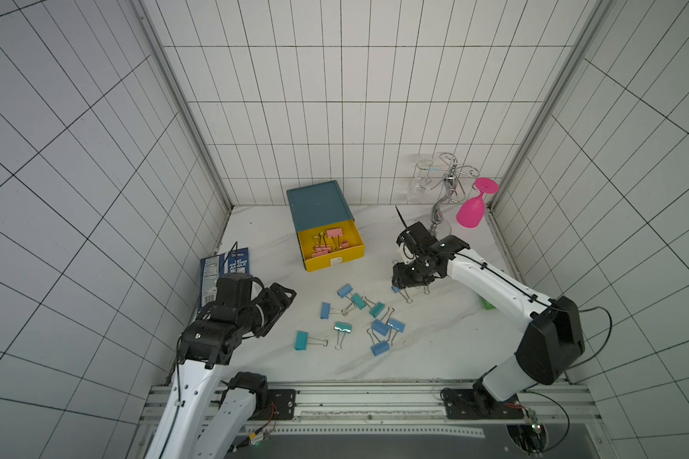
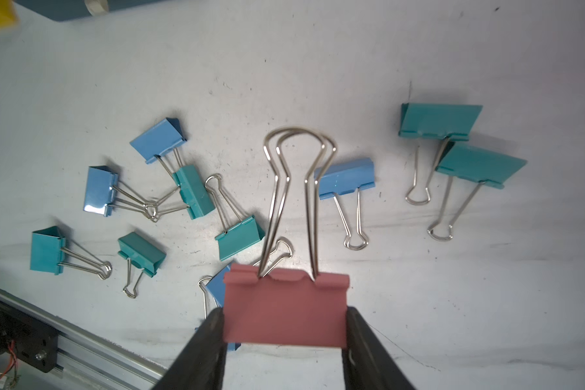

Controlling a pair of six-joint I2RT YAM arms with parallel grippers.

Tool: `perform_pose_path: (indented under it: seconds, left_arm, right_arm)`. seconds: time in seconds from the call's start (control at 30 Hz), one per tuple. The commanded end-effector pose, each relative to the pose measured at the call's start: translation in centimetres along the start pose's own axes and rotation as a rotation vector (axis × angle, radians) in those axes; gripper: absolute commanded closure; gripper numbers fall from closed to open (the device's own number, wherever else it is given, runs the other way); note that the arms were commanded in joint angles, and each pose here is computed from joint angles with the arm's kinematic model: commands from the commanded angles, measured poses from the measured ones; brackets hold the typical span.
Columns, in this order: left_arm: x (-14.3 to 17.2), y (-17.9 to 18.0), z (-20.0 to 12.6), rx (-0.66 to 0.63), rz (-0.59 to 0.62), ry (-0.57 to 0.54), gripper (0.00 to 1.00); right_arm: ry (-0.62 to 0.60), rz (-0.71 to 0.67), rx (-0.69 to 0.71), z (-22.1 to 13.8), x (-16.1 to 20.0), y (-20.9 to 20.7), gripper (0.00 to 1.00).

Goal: Put the binder clips in the drawer according to color
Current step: Pick up the binder clip at the center of the board, then place the binder clip in the drawer.

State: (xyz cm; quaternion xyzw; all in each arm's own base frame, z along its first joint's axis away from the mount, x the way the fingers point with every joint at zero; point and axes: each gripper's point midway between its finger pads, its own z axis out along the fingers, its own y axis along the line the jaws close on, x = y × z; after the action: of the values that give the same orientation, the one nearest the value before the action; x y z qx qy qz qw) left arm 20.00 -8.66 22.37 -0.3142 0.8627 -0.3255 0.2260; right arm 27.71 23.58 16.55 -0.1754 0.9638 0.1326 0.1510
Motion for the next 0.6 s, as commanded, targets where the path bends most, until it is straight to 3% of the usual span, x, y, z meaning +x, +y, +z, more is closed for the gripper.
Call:
perform_pose_path:
  seconds: [0.0,0.17,0.33,0.57]
  left_arm:
    - [-1.6,-4.1,-0.7,0.124,0.053,-0.031,0.19]
    - [-3.0,-8.4,-0.3,0.228,0.080,-0.001,0.19]
    - [-4.3,-12.0,-0.3,0.317,0.105,0.012,0.19]
    - [-6.0,-12.3,-0.4,0.257,0.163,-0.051,0.19]
  right_arm:
    - [-0.101,0.019,-0.048,-4.1,-2.6,1.3,0.54]
    - [-0.180,0.003,-0.175,-7.3,-6.2,4.9,0.54]
    - [-0.211,-0.055,-0.293,-8.2,-9.1,9.9,0.54]
    - [-0.206,-0.120,-0.419,-7.3,-11.4,15.8,0.54]
